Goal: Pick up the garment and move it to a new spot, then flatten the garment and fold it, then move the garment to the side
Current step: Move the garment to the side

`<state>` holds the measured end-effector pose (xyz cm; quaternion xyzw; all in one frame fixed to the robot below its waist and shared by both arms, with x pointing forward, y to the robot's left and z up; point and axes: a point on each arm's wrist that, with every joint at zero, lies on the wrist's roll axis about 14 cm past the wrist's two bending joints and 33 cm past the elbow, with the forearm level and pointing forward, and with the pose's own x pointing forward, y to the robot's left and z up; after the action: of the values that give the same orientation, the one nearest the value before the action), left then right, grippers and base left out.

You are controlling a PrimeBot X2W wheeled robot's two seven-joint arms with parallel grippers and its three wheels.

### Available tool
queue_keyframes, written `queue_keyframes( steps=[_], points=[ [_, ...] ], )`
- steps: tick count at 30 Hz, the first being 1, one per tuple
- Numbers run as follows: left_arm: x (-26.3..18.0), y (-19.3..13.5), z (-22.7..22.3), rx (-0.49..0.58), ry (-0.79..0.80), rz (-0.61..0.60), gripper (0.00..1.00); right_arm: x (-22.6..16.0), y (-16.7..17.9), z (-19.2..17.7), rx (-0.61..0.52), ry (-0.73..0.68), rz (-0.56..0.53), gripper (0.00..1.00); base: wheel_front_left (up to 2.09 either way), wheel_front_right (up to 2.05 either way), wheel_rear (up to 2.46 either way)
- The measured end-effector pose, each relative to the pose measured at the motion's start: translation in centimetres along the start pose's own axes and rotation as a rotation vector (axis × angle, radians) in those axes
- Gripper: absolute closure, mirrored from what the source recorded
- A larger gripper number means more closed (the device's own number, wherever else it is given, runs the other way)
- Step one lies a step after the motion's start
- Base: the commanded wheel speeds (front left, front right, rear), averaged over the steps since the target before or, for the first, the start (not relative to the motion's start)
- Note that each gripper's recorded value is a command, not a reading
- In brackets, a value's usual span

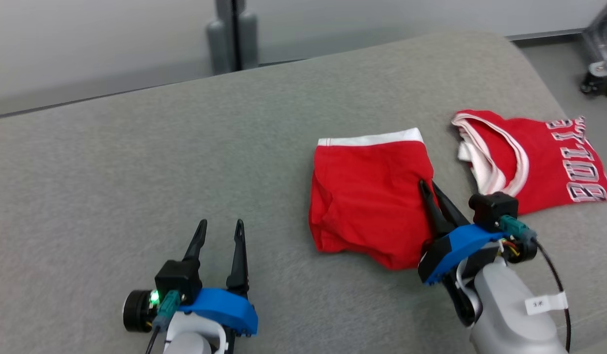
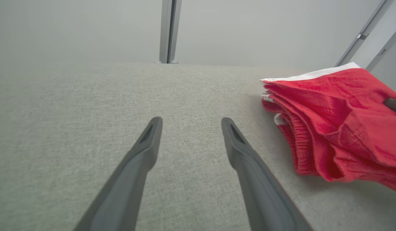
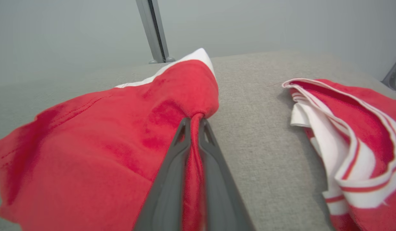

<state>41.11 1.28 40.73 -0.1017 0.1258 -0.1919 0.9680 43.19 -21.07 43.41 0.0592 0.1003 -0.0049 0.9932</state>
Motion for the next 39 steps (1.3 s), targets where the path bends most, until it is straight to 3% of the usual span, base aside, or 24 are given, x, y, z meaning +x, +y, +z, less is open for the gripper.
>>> queue_keyframes(
  steps=[10,16,21,24,30,38,39],
  points=[
    [2.9,-8.5,-0.6,0.018,0.022,-0.258,0.0,-6.3,-6.3,0.2,0.02,-0.016,-0.185,1.0,0.0,0.0,0.0],
    [3.1,-10.4,-0.9,0.029,0.031,-0.314,0.0,-7.6,-7.1,0.3,0.015,-0.018,-0.213,1.0,0.0,0.0,0.0],
    [3.2,-9.4,-1.5,0.033,0.048,-0.292,0.0,-6.1,-7.5,0.9,-0.042,-0.007,-0.19,1.0,0.0,0.0,0.0],
    [3.1,-8.0,-1.6,0.029,0.051,-0.254,0.0,-4.7,-8.3,2.2,-0.132,-0.006,-0.168,1.0,0.0,0.0,0.0],
    [2.8,-4.8,-1.8,0.035,0.053,-0.172,0.0,-2.4,-12.5,5.2,-0.287,0.0,-0.202,1.0,0.0,0.0,0.0],
    [2.5,-1.1,-2.4,0.033,0.062,-0.077,0.0,-1.3,-19.3,5.7,-0.448,0.112,-0.319,1.0,0.0,0.0,0.0],
    [2.5,-0.7,-2.6,0.033,0.065,-0.067,0.0,-1.2,-20.0,5.6,-0.452,0.122,-0.338,0.74,0.0,0.0,0.0]
  ],
)
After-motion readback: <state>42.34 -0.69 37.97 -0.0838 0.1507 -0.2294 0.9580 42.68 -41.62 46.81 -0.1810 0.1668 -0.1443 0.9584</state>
